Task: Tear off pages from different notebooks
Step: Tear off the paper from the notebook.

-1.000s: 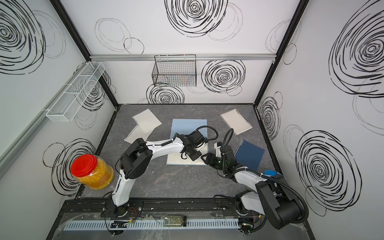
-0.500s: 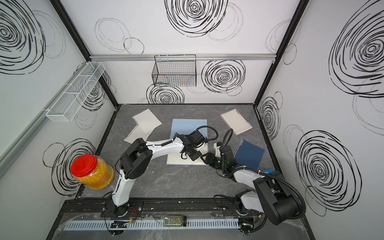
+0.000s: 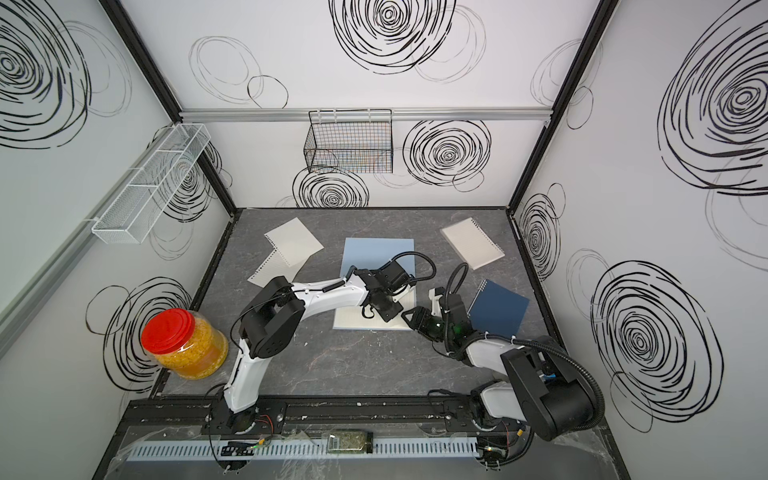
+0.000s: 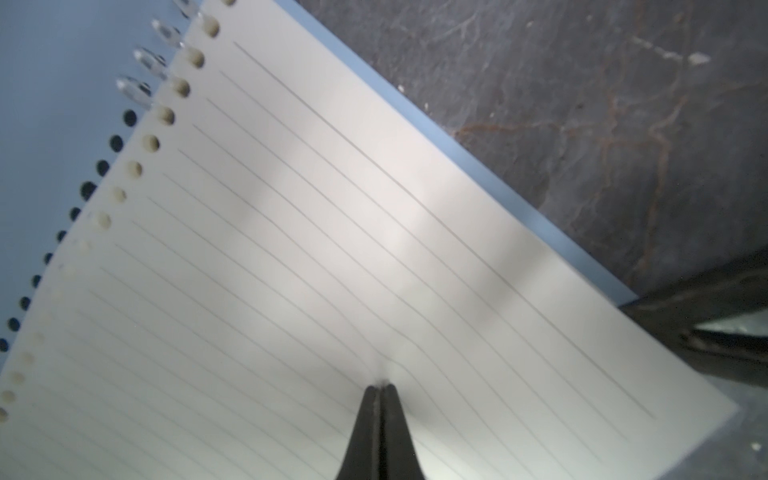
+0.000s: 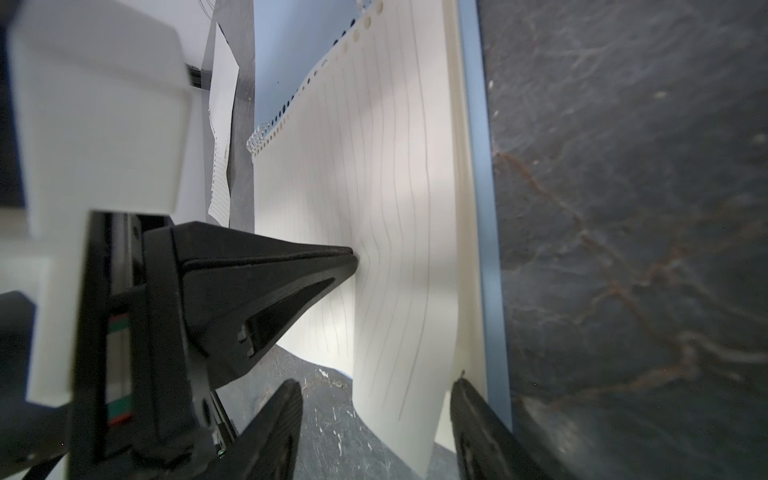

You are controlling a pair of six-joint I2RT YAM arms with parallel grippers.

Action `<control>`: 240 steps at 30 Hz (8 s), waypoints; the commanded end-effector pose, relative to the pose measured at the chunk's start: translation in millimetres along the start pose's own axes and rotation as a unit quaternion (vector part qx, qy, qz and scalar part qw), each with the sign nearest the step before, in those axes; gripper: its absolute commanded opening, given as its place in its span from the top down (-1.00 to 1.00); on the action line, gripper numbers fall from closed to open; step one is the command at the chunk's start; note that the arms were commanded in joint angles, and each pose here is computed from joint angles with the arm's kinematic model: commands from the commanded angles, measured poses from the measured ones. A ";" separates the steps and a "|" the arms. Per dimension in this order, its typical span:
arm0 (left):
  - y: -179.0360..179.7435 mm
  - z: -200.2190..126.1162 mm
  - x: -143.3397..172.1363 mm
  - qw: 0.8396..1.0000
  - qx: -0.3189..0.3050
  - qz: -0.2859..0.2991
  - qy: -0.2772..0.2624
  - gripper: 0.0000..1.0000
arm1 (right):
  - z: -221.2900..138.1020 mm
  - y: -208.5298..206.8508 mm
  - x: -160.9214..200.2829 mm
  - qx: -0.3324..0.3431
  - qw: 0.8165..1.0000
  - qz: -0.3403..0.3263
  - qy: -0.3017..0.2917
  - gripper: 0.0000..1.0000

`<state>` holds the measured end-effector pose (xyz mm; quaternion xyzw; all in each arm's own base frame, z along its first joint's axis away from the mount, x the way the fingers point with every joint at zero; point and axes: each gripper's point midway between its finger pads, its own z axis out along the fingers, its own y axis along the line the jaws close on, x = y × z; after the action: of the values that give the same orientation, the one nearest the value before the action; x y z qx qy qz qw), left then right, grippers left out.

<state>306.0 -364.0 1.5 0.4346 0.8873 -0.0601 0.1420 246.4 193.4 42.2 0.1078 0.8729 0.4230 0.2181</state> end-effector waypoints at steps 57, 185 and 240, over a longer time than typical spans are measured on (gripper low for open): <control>-16.5 -95.3 -13.7 0.970 -0.077 0.114 -0.200 -0.07 | 5.1 23.6 -48.3 -0.023 1.000 -0.017 -0.002 0.97; 173.2 -106.5 -11.0 0.929 -0.055 -0.268 -0.250 1.00 | 61.4 -34.3 -3.8 0.112 0.990 -0.020 0.087 0.94; 126.3 -103.4 -76.0 0.969 -0.063 -0.176 -0.161 1.00 | 18.2 -40.9 5.7 0.229 0.970 -0.074 0.045 0.28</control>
<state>428.2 -326.0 123.9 0.2439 0.9141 -0.1284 0.2972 284.9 194.1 23.7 0.0378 0.9459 0.2257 0.2300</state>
